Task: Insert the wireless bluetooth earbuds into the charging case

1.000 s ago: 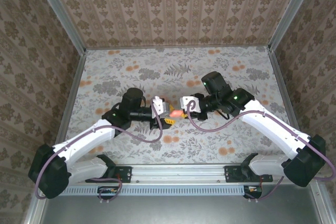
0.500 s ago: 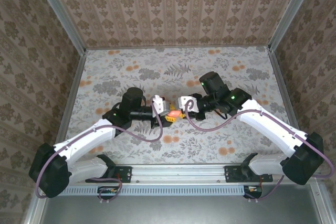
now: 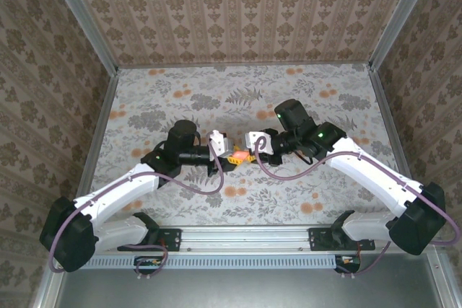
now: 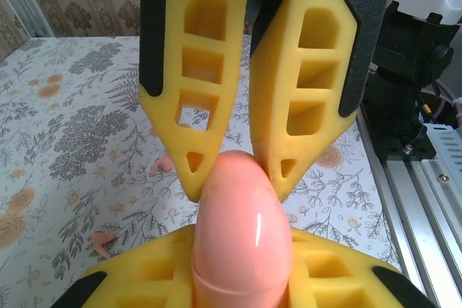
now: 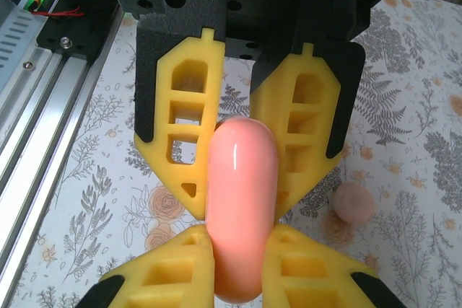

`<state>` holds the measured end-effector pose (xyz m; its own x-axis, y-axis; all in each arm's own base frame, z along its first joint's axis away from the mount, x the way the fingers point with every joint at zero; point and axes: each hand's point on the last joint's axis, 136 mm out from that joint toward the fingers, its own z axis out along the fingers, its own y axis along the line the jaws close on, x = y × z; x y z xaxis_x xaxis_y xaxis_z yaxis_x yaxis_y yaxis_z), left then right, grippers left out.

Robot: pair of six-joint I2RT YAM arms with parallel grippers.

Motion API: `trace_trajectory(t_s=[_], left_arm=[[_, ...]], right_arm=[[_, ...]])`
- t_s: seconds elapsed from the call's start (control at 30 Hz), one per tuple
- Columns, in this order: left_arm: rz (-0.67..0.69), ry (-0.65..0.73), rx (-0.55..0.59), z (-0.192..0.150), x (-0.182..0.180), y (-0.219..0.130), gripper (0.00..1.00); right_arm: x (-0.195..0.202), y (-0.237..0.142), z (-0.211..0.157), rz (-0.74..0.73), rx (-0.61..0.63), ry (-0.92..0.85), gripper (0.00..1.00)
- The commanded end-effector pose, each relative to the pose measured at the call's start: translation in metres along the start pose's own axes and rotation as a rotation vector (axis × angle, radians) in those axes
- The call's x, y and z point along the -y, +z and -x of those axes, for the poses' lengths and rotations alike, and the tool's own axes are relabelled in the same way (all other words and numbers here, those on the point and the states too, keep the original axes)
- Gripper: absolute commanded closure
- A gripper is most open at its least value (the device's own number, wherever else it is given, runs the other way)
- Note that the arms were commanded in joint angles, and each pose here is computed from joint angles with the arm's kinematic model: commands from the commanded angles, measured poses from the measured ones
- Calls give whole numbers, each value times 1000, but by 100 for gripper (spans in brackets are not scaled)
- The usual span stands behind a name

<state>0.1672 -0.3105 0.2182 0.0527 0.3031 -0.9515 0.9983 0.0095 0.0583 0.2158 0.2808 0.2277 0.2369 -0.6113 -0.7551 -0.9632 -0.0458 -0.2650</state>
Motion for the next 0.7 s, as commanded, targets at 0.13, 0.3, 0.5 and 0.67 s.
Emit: trace_trajectory(t_s=[0.13,0.3,0.5,0.67], left_arm=[[-27,12,21,8,4,2,80],[-19,16,21,9,3,1,82],[-22,20,31,11,4,1,82],[-24,21,29,12,5,-1,82]], right_arm=[[2,-2,5,-34,28,-7,90],[4,-2,6,-44,31,4,79],[20,-3,0,-116,19,53,61],[37,-16,6,-168,71,87,61]])
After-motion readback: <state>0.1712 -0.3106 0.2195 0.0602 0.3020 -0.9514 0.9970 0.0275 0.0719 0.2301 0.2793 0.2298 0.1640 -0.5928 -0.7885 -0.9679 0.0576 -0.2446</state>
